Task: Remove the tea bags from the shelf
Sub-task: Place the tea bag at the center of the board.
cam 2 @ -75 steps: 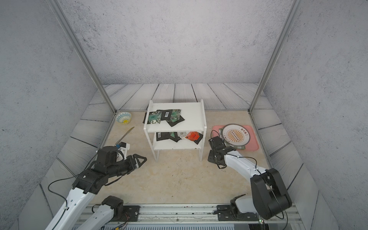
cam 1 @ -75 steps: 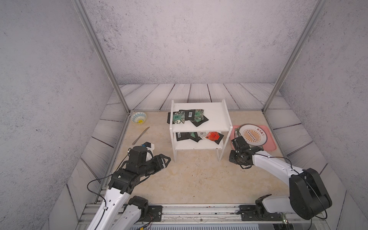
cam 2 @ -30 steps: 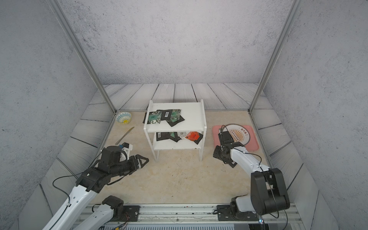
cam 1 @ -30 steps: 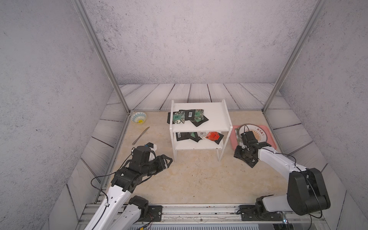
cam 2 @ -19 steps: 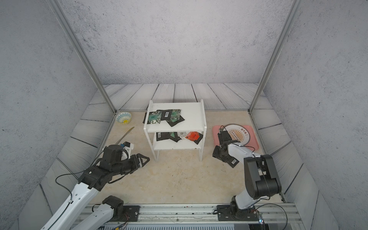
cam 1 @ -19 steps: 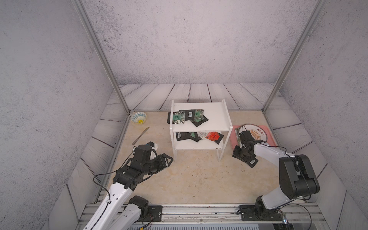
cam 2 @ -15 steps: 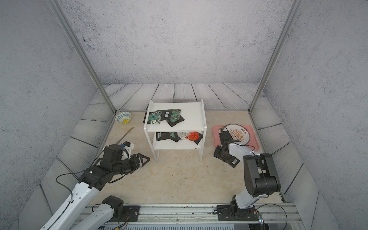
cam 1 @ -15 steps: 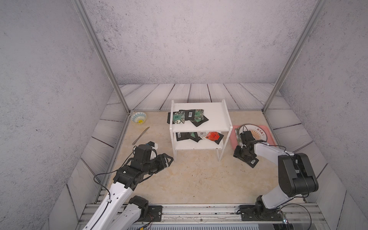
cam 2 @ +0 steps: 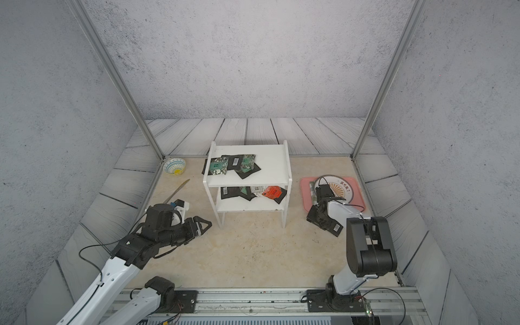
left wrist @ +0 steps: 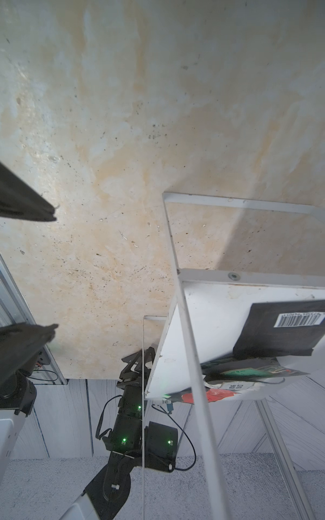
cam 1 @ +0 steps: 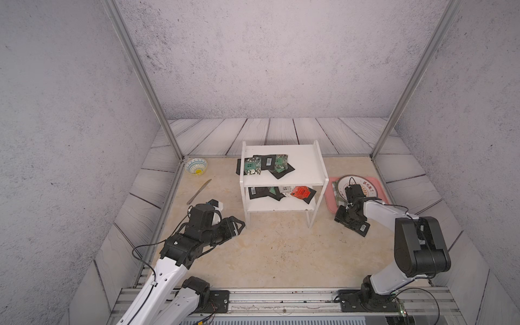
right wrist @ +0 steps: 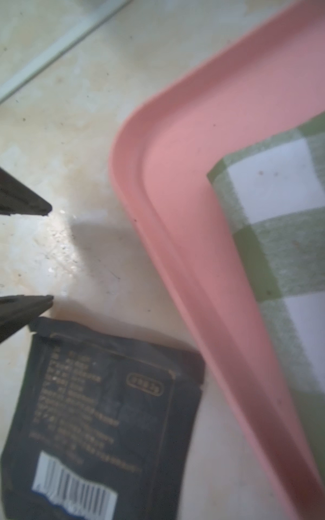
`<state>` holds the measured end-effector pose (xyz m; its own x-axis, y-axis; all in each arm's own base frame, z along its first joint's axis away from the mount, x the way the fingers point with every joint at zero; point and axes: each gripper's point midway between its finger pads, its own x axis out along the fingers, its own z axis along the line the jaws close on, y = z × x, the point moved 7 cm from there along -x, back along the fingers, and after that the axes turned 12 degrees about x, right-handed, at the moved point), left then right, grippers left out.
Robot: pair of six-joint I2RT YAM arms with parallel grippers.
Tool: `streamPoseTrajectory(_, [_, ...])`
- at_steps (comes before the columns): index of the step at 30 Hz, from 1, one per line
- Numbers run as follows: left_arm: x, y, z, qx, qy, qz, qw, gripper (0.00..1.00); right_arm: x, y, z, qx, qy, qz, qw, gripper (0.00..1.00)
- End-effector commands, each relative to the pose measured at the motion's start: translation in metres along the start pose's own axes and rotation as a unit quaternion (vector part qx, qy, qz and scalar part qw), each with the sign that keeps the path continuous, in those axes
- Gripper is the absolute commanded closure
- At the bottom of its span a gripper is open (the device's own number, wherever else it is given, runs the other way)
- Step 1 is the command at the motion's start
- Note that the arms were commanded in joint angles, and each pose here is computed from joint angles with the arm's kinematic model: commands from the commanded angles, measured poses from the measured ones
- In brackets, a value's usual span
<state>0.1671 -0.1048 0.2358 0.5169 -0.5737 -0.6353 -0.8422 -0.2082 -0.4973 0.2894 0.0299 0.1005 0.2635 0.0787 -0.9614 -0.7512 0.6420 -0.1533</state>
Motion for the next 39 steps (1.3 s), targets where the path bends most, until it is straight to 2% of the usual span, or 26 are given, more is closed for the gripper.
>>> streamPoseTrajectory(1, [-0.010,-0.007,-0.011,0.020,0.007,-0.010,1.000,0.37,-0.042,0.002,0.005,-0.015,-0.032,-0.020,0.999,0.51])
streamPoseTrajectory(5, [-0.012,-0.012,-0.015,0.030,0.004,-0.003,1.000,0.36,-0.074,0.011,0.000,-0.028,-0.057,-0.032,0.997,0.50])
streamPoseTrajectory(22, [-0.041,-0.029,-0.035,0.058,0.004,-0.028,0.998,0.27,-0.205,0.047,-0.014,-0.093,-0.143,-0.083,0.982,0.38])
streamPoseTrajectory(31, [-0.059,-0.040,-0.046,0.062,0.004,-0.056,0.996,0.30,-0.268,0.052,-0.006,-0.123,-0.205,-0.116,0.964,0.37])
streamPoseTrajectory(39, [-0.073,-0.051,-0.058,0.065,0.013,-0.085,0.994,0.33,-0.316,0.050,0.015,-0.149,-0.249,-0.118,0.950,0.38])
